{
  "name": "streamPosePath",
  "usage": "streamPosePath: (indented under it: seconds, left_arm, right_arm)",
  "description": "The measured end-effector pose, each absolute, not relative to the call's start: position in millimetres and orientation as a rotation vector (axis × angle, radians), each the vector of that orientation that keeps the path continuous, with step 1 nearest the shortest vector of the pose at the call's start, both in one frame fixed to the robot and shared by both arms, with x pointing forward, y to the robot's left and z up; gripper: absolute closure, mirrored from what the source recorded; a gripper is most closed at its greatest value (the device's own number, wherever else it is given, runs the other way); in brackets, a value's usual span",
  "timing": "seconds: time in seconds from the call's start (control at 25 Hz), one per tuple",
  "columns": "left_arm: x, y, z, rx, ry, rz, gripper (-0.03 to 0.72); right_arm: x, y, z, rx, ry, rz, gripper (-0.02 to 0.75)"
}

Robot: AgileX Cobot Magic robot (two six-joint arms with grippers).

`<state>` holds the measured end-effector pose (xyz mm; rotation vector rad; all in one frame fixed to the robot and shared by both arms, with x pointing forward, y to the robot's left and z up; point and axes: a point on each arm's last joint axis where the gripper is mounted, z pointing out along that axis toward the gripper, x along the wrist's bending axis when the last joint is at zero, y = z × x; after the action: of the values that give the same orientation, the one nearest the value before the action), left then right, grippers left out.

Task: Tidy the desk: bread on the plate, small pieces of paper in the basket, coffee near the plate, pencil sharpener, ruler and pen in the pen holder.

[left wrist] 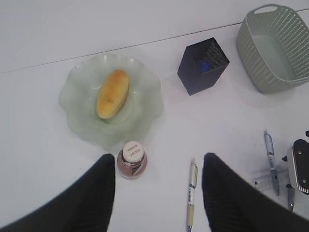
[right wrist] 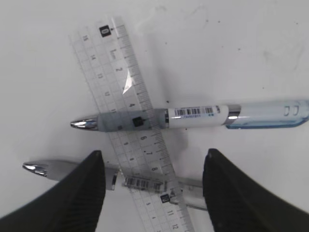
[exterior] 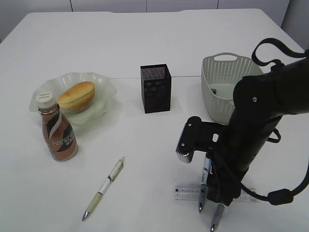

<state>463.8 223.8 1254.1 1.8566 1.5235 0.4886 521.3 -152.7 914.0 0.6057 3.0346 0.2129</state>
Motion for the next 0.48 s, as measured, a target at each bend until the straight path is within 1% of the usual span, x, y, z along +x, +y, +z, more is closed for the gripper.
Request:
streamPosePath:
  seconds: [0.48]
  left_arm:
    - [463.8,223.8,1254.1,1.857,1.524,0.489,0.272]
  right_arm:
    - [521.6,-152.5,906.8,0.596,3.055,0.195,0.238]
